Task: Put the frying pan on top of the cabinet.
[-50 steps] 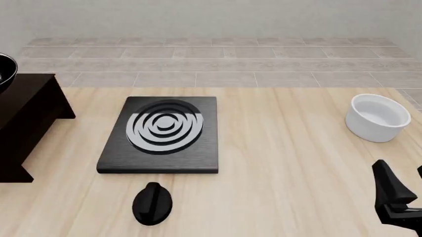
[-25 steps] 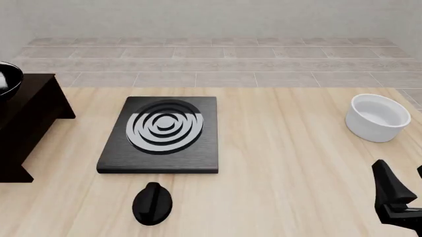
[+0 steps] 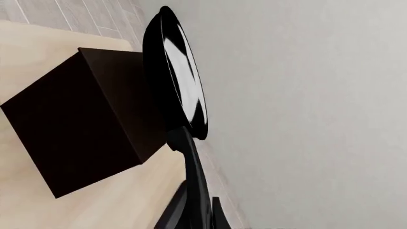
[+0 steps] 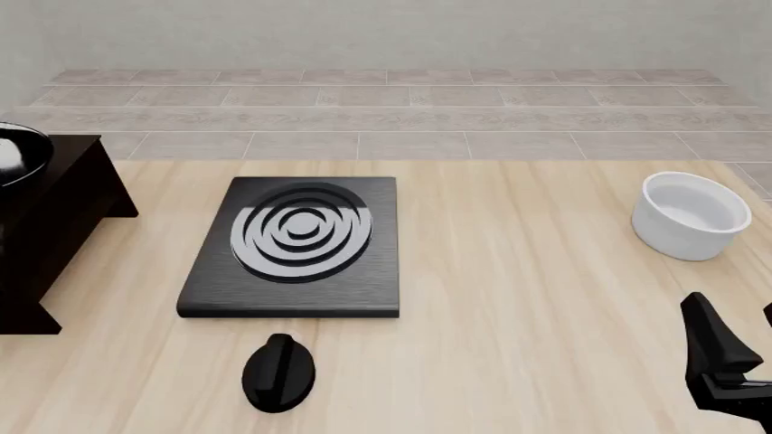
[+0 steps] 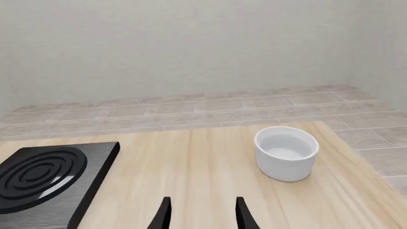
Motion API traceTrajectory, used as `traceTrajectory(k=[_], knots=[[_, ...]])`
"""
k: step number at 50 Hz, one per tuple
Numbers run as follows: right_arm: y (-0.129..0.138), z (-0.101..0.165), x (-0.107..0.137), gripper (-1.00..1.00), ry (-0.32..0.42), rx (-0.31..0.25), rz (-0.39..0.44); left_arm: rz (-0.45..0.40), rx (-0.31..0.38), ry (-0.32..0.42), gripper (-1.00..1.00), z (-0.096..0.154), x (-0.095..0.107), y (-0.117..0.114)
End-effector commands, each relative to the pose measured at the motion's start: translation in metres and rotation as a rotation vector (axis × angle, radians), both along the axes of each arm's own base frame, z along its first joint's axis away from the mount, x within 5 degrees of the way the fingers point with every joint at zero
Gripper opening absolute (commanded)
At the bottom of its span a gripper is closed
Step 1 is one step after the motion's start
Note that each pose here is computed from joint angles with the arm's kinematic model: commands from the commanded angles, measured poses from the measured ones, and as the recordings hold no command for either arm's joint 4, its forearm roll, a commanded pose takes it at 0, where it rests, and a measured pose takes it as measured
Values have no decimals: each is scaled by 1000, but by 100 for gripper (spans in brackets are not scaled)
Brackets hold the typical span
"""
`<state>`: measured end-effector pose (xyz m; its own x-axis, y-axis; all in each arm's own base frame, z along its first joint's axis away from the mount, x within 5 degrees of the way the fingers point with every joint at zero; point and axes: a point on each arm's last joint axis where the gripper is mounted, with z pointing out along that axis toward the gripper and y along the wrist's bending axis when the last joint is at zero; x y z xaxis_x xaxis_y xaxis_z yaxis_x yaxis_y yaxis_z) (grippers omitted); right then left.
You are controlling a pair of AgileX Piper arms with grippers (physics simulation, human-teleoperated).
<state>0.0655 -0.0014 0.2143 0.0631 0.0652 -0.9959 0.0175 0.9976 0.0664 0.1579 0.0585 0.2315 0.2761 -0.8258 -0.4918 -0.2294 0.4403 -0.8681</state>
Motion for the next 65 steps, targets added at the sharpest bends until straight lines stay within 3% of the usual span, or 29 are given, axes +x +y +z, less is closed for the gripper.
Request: traceTrajectory(k=[1, 26, 38, 39, 65], knots=[[0, 0, 0, 100, 0, 1, 0, -10, 29, -27, -100, 4, 6, 2], [0, 0, 0, 100, 1, 0, -1, -11, -2, 10, -100, -22, 13, 4], [0, 0, 0, 100, 2, 2, -2, -10, 5, -15, -100, -15, 7, 2], [0, 0, 0, 100, 2, 2, -2, -11, 1, -17, 100, -15, 7, 2], [0, 0, 0, 100, 2, 5, -2, -2, 25, -19, 100, -6, -1, 1]])
